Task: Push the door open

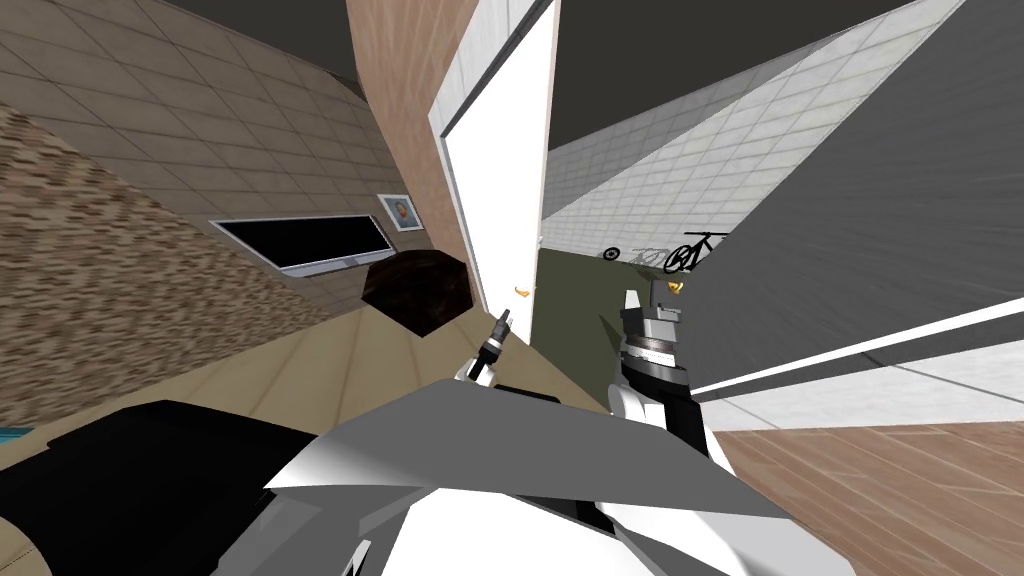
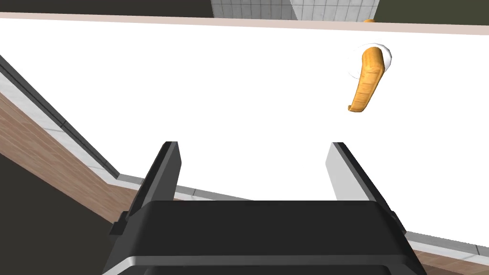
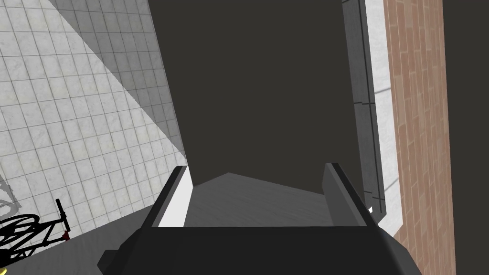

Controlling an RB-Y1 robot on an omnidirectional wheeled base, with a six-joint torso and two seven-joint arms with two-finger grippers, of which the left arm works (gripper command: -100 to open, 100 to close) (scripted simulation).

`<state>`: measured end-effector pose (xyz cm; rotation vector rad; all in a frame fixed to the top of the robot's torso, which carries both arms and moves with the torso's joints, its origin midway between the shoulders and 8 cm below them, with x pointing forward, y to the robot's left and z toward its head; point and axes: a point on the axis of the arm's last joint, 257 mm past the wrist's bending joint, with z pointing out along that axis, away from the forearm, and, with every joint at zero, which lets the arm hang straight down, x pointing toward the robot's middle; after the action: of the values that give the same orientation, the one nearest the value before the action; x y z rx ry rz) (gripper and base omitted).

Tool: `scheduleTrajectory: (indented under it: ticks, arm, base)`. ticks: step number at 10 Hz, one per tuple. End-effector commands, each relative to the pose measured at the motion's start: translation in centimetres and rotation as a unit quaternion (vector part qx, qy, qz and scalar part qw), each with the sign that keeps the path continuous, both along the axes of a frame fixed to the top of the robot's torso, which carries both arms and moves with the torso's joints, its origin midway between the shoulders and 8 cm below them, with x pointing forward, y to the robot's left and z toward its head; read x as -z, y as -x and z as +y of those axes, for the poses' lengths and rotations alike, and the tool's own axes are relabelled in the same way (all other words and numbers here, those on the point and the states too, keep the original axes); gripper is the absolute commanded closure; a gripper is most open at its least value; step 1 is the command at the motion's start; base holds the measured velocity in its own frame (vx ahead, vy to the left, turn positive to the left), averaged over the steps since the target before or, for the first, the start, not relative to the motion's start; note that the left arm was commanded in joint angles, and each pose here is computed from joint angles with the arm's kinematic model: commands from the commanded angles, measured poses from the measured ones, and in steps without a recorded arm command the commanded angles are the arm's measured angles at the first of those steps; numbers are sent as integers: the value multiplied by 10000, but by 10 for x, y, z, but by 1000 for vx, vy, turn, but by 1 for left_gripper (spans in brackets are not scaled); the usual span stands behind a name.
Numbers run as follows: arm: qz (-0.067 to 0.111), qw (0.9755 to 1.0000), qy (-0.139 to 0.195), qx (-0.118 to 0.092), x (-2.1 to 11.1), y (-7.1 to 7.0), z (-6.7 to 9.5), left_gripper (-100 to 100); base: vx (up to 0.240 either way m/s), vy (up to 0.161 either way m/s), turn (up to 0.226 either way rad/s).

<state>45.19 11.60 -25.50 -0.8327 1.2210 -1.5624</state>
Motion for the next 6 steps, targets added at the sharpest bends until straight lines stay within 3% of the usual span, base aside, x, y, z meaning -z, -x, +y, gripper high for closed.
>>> scheduleTrajectory:
  ticks: [1, 6]
  arm:
    - [90, 9999, -22, 76, 10, 0, -4, -100]
    - [345, 9989, -87, 292, 39, 1, -19, -100]
  base:
    - [77, 70, -20]
    - [92, 60, -17]
